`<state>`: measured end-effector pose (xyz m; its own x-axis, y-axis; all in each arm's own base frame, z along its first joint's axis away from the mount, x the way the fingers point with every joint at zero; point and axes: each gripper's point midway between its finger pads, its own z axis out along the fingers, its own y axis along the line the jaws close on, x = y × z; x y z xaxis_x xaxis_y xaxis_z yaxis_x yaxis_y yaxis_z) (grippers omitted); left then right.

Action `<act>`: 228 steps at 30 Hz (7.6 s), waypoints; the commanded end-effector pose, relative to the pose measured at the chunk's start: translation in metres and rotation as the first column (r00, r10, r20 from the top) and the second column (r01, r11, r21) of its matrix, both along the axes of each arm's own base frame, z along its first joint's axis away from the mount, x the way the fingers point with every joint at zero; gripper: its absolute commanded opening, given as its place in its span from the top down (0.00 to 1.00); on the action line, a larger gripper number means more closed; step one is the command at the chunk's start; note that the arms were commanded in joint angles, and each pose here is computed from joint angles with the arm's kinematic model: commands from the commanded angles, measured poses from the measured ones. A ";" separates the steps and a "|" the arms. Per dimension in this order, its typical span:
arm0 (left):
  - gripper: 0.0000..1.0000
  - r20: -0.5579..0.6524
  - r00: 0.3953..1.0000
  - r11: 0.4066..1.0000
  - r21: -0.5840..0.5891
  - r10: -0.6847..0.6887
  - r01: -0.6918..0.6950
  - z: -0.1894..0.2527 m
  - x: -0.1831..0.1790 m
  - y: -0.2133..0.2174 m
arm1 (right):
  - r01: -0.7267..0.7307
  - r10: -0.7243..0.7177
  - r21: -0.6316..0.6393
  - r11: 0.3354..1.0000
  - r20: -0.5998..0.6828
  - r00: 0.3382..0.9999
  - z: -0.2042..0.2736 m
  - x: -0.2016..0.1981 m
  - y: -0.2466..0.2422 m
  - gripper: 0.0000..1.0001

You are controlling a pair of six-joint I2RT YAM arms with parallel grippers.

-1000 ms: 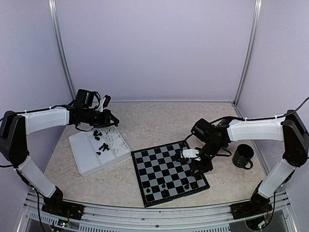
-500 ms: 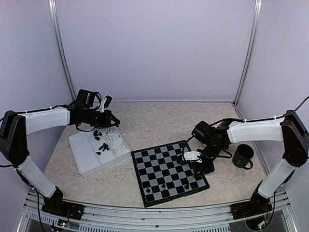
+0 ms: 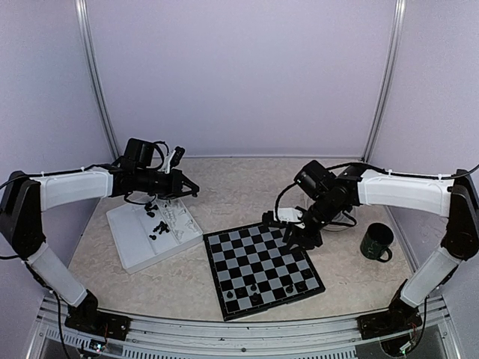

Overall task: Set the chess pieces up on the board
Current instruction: Place the pawn on the chessboard, then pick up the pawn from the chessboard, then place the pawn on b7, then pick up the king from the storage box.

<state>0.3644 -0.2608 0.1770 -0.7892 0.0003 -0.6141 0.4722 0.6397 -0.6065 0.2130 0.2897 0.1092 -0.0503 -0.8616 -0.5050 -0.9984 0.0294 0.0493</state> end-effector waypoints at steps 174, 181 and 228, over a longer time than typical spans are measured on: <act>0.70 0.222 0.967 0.714 0.656 0.127 -0.244 -0.050 -0.058 0.018 | 0.356 -0.425 0.238 0.903 0.387 0.818 0.028 0.107 -0.083 0.62; 0.73 0.146 0.930 0.664 0.663 0.338 -0.346 -0.078 -0.036 0.109 | 0.348 -0.415 0.235 0.907 0.377 0.828 0.026 0.104 -0.082 0.62; 0.81 -0.107 0.959 0.644 0.759 0.261 -0.091 -0.170 -0.015 0.141 | 0.318 -0.370 0.206 0.926 0.314 0.874 0.012 0.094 -0.077 0.62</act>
